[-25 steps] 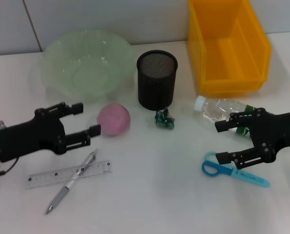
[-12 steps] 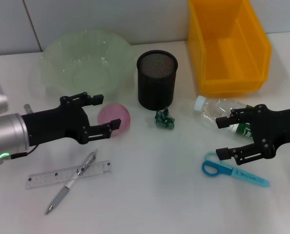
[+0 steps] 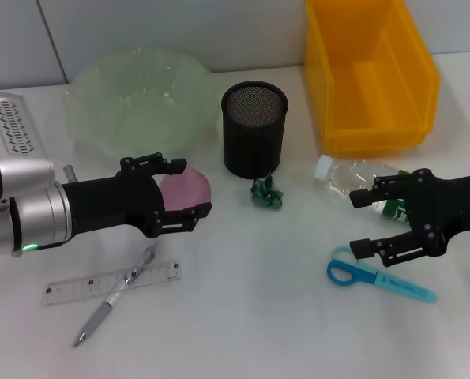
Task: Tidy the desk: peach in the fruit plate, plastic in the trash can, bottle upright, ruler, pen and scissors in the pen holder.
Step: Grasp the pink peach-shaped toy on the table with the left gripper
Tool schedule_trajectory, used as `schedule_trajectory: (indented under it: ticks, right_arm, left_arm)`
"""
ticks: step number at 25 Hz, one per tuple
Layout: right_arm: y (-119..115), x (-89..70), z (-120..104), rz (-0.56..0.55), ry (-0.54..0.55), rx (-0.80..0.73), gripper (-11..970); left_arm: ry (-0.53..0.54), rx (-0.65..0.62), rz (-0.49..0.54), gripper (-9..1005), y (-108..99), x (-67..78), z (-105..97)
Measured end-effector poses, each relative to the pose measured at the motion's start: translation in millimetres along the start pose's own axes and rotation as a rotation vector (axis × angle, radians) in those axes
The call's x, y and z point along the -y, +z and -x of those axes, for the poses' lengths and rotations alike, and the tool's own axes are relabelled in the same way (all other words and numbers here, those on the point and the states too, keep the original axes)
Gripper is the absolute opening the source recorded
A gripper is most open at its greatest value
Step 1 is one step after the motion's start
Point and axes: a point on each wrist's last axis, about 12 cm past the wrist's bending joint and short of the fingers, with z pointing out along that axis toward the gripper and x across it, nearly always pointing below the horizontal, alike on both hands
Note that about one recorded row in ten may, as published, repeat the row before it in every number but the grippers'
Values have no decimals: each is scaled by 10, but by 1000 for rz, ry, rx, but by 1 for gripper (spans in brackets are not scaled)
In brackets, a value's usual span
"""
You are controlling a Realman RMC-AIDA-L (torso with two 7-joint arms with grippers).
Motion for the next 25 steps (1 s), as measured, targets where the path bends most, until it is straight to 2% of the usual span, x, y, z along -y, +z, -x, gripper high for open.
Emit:
schedule_trajectory:
  ticks: [7,12,15,25]
  right_arm:
    - [15,-22,-27,2,10,4,826]
    - [14,-39,-56,0,20,6,827]
    - [9,-33,-69,-11,23,4,827]
    - [19,-36,-75,-6,23,-5,826]
  left_arm:
    - [1,-4,9,799,11,-20,11]
    - [14,-19,39,799,44,-88,44]
    - [25,-79,26,800,195,-114,48]
    - [24,-156,38,788,327,-117,16]
